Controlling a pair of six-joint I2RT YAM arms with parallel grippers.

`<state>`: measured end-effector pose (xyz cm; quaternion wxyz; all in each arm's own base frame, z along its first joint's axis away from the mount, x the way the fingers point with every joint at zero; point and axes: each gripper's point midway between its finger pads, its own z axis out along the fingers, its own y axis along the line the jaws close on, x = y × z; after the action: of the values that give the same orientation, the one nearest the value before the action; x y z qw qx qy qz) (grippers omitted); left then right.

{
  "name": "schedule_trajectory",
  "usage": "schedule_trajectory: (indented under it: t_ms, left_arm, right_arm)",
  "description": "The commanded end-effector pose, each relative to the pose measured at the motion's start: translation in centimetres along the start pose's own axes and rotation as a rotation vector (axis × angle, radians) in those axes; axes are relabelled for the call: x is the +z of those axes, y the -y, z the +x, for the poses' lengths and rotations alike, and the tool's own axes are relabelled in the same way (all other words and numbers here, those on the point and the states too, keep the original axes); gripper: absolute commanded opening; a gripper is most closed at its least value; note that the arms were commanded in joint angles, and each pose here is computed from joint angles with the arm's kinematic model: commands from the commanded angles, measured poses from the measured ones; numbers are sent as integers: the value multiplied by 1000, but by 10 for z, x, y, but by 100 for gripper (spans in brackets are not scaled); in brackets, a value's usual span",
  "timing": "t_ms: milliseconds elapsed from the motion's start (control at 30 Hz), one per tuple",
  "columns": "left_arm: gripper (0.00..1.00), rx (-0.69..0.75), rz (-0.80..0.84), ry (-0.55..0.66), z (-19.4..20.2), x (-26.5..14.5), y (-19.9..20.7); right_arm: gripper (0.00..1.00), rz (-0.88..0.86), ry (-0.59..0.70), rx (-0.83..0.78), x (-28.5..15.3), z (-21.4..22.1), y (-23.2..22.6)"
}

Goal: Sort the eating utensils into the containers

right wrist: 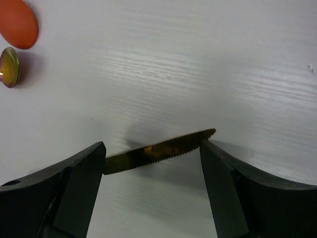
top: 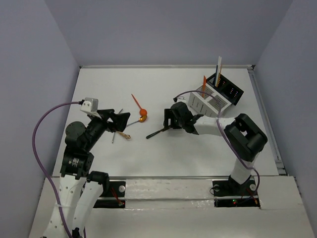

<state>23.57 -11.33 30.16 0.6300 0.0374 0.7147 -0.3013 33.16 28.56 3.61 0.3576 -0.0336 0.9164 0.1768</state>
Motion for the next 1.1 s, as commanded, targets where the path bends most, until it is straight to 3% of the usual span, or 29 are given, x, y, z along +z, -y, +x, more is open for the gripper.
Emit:
schedule_trajectory:
  t_ms: [0, 167, 367, 567, 733, 900, 1067]
  left_arm:
    - [99, 28, 38, 52, -15, 1, 8]
    - [99, 30, 45, 51, -15, 0, 10]
    - [99, 25, 64, 40, -13, 2, 13]
    - [99, 26, 55, 42, -13, 1, 11]
    - [99, 29, 62, 46, -13, 1, 13]
    - [99, 30, 68, 49, -14, 0, 14]
    - [99, 30, 77, 46, -13, -1, 17]
  right_arm:
    - [85, 46, -18, -103, 16, -14, -4]
    - [86, 14, -20, -89, 6, -20, -17]
    - [90, -58, -66, -146, -32, 27, -61]
    - [91, 0, -113, -119, -15, 48, -71]
    - [91, 51, -71, -65, -4, 41, -73]
    - [89, 72, -39, -14, 3, 33, -78]
    - [77, 201, -37, -52, 14, 37, -60]
